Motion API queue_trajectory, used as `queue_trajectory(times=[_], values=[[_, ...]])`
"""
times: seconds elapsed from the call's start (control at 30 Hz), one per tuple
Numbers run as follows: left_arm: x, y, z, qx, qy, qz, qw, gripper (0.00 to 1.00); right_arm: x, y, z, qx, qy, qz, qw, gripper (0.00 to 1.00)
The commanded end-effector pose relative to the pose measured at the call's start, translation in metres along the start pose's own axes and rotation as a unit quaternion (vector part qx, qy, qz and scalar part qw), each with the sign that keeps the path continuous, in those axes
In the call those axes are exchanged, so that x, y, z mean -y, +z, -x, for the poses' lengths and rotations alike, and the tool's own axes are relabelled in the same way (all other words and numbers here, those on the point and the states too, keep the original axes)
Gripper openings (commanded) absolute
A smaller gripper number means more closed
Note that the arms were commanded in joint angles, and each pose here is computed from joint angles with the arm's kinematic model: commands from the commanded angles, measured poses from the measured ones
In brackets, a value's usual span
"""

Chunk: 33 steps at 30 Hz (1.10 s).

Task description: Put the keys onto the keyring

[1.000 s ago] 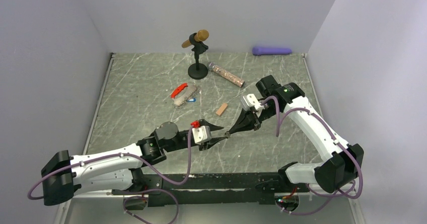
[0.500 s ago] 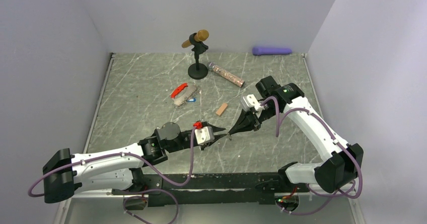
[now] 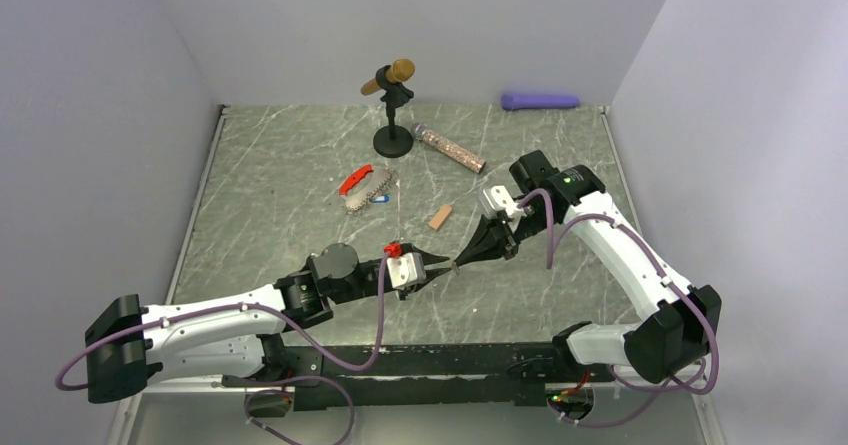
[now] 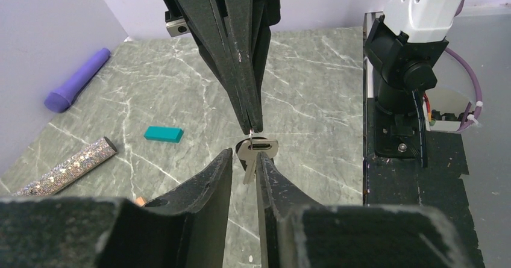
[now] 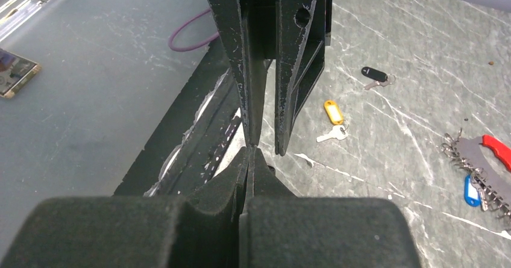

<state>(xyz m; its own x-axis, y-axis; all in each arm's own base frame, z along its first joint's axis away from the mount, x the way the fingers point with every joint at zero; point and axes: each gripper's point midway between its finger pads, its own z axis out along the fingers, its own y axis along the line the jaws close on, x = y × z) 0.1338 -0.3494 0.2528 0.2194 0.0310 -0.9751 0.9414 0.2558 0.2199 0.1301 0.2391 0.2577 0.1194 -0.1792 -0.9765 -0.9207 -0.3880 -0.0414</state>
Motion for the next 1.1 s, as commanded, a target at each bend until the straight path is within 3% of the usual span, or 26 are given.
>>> queue_trajectory(times=[0.0, 0.4, 0.53, 0.67, 0.9, 0.93, 1.07], values=[[0.001, 0.006, 0.025, 0.033, -0.003, -0.007, 0.999, 0.27, 0.001, 0.000, 0.009, 0.023, -0.022, -0.003, 0.999, 0.00], [-0.002, 0.011, 0.028, 0.035, -0.009, 0.000, 0.999, 0.22, 0.002, 0.001, 0.007, 0.025, -0.018, -0.004, 1.000, 0.00], [-0.002, 0.012, 0.029, 0.035, -0.010, -0.002, 0.999, 0.16, 0.002, 0.001, 0.007, 0.026, -0.018, -0.003, 0.999, 0.00], [0.000, 0.013, 0.027, 0.030, -0.012, -0.007, 0.999, 0.00, 0.002, 0.001, 0.008, 0.026, -0.019, -0.003, 0.999, 0.00], [0.000, 0.010, 0.022, 0.021, -0.021, -0.002, 1.000, 0.00, 0.002, 0.000, 0.010, 0.028, -0.018, -0.006, 0.999, 0.00], [-0.001, 0.009, 0.022, 0.022, -0.023, 0.003, 0.999, 0.00, 0.003, 0.000, 0.010, 0.029, -0.014, -0.007, 0.999, 0.02], [-0.012, 0.001, 0.021, 0.035, -0.038, 0.043, 0.998, 0.00, 0.004, -0.003, 0.012, 0.037, -0.011, -0.013, 0.999, 0.33]])
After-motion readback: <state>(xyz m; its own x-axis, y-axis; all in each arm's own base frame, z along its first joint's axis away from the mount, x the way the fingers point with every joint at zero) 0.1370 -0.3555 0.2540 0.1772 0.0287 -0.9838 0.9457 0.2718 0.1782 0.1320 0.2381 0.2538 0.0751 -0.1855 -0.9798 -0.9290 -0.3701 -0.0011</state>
